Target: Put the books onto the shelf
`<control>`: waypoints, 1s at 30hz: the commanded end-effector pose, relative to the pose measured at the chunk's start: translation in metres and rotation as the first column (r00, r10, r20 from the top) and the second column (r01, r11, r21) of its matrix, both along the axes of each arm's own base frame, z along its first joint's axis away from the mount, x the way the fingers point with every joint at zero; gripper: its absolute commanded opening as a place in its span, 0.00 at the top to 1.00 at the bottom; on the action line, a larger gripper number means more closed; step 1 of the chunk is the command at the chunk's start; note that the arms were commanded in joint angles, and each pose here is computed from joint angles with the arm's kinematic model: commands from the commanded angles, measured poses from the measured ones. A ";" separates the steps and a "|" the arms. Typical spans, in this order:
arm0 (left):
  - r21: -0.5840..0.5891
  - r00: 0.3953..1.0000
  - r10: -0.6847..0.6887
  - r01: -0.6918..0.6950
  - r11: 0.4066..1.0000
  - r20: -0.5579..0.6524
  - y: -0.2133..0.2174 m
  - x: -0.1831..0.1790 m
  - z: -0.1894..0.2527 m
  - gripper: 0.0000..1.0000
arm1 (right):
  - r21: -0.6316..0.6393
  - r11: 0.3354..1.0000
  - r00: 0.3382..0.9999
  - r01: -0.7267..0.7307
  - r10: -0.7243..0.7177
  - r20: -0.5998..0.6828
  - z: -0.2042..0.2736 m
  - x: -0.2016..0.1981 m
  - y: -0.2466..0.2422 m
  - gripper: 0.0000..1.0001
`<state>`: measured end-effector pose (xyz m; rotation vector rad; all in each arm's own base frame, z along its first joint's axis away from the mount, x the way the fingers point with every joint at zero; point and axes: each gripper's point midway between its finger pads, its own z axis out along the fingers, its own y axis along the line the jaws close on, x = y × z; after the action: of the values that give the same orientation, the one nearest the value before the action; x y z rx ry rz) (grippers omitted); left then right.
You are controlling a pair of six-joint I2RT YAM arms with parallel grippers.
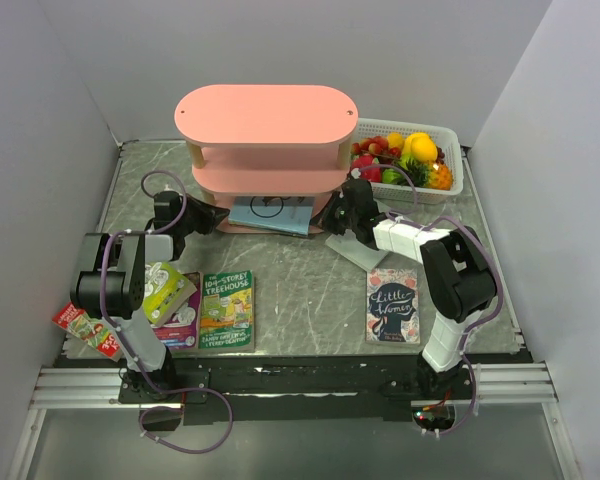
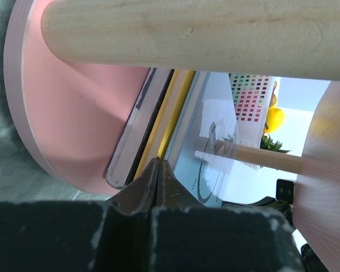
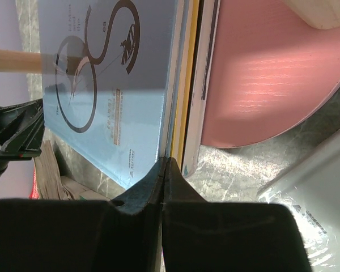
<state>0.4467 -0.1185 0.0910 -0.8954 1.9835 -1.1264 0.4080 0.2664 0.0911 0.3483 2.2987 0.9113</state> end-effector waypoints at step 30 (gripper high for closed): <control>-0.005 0.996 -0.042 0.043 0.999 0.080 -0.010 0.014 0.025 0.99 | 0.070 0.997 0.997 0.026 -0.031 0.068 0.026 0.026 0.012 1.00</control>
<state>0.4526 -0.1176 0.0944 -0.8995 1.9808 -1.1190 0.4131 0.2671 0.0912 0.3710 2.2889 0.9208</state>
